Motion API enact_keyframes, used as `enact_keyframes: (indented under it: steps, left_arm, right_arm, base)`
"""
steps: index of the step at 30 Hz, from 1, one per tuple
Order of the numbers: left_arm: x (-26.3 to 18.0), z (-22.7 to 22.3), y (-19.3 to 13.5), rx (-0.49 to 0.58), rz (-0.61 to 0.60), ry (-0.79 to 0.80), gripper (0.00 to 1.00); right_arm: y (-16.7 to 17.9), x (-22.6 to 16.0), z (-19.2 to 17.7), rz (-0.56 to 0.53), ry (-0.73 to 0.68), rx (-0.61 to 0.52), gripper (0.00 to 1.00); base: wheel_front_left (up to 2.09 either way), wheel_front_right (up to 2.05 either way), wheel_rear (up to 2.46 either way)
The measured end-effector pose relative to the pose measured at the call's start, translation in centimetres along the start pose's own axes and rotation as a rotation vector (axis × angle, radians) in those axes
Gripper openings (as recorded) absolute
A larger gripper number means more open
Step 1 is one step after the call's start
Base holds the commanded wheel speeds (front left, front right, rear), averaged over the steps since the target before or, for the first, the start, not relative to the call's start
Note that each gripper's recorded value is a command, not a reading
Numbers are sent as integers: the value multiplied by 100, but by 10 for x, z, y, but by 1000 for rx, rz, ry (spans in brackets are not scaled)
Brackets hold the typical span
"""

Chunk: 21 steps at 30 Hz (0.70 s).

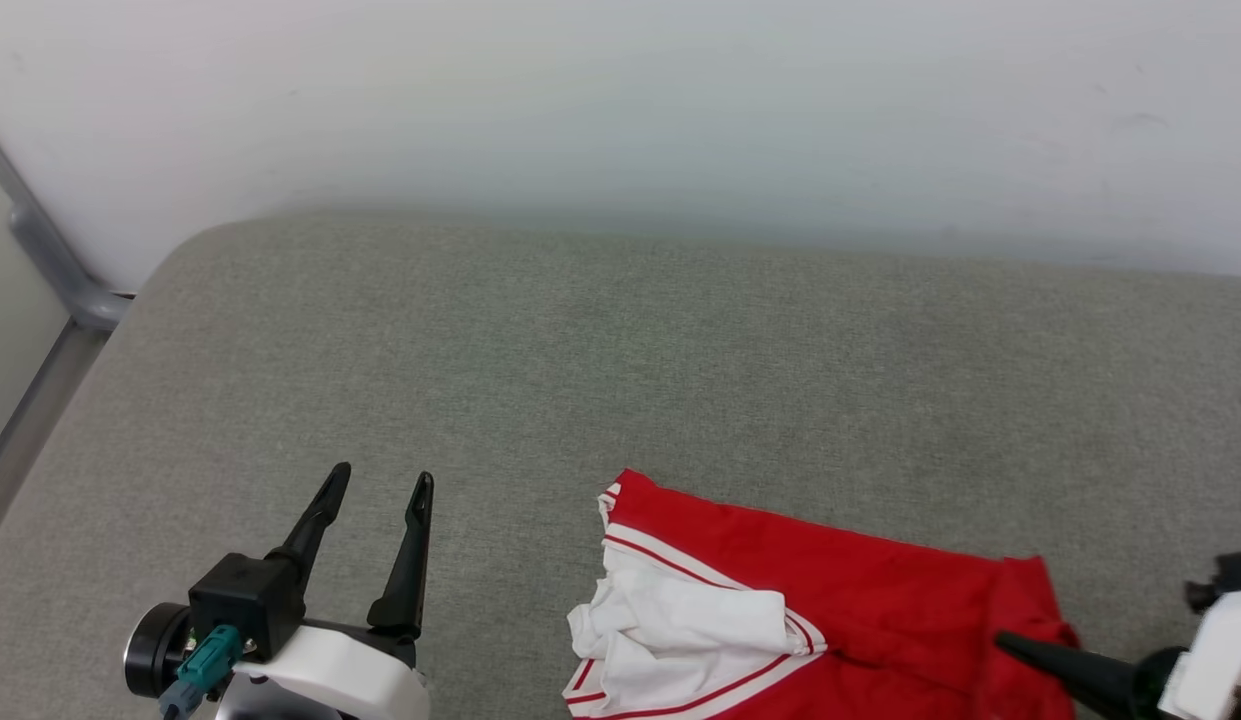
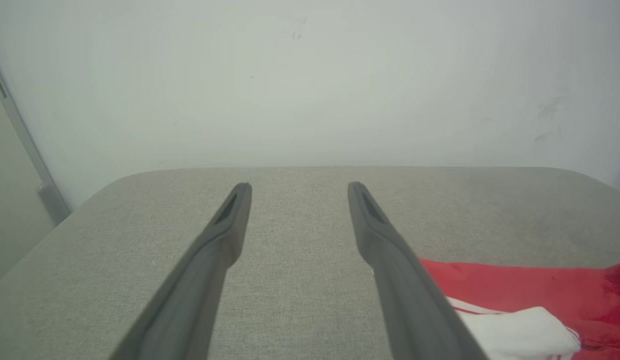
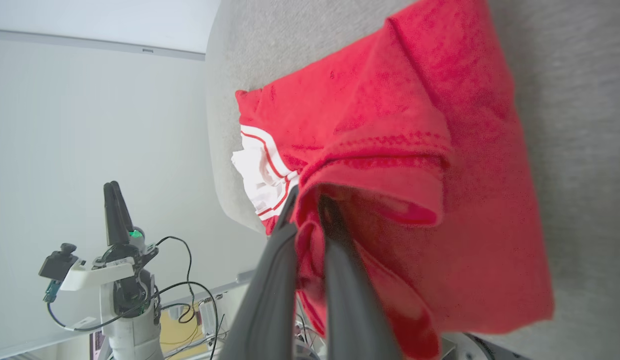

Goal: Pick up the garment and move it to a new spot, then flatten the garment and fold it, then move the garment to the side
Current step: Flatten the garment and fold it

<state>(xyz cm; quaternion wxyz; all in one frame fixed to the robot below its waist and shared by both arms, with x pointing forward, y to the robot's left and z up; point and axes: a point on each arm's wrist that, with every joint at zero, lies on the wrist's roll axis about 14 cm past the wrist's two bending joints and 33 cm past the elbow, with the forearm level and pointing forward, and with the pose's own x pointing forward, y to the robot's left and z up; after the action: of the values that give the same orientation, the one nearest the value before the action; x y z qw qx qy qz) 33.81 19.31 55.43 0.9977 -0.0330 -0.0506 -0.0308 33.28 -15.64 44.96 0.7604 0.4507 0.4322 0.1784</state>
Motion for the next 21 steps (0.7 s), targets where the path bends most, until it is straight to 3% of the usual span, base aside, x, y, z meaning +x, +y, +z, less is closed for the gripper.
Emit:
enact_keyframes:
  steps: [4, 10, 15, 20, 21]
  left_arm:
    - [-3, -2, 3, 1, 9, 10, 100]
    - [1, -5, 8, 1, 22, 22, 100]
    - [8, -11, 11, -4, 30, 38, 100]
    - [17, -20, 17, -10, 48, 52, 100]
    - [18, -23, 18, -13, 51, 60, 100]
  right_arm:
    - [28, 30, -21, 159, 78, 58, 0]
    - [74, 75, -47, 307, 179, 67, 0]
    - [101, 110, -64, 354, 244, 52, 0]
    - [102, 141, -77, 316, 288, 20, 0]
    - [101, 146, -80, 308, 298, 12, 26]
  base:
    - [0, 0, 0]
    - [0, 0, 0]
    - [0, 0, 0]
    - [0, 0, 0]
    - [0, 0, 0]
